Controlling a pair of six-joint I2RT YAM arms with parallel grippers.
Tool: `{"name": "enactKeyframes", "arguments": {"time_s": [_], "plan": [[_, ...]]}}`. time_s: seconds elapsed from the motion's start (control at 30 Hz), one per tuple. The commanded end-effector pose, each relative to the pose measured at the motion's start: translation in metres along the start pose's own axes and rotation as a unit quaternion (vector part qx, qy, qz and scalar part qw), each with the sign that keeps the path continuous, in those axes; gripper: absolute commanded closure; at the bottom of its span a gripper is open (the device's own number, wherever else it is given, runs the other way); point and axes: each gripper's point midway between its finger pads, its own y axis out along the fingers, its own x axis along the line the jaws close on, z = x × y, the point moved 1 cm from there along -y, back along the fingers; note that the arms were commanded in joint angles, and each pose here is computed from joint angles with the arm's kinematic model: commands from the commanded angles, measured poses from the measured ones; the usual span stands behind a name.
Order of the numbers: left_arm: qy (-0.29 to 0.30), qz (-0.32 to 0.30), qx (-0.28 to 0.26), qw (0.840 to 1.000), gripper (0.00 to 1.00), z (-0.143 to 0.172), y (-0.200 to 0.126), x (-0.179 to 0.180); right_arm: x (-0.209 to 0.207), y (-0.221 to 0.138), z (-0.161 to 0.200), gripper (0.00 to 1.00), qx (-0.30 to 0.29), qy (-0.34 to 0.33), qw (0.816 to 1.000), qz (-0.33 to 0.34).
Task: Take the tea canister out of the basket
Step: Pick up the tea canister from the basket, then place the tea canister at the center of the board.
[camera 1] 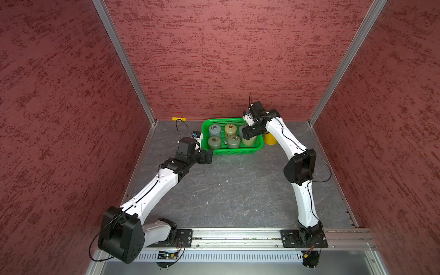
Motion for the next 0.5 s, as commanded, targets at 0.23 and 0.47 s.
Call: {"name": "enactKeyframes", "arguments": {"time_s": [0.23,0.47], "plan": [[0.002,0.009,-0.021,1.000,0.00,-0.016,-0.007,-0.008,0.051,-0.102,-0.009,1.00,-0.092,-0.055,0.994,-0.011],[-0.026,-0.032,-0.033,0.999,0.00,-0.017,-0.008,0.007,0.112,-0.121,0.012,1.00,-0.123,-0.099,0.984,-0.078]]}}
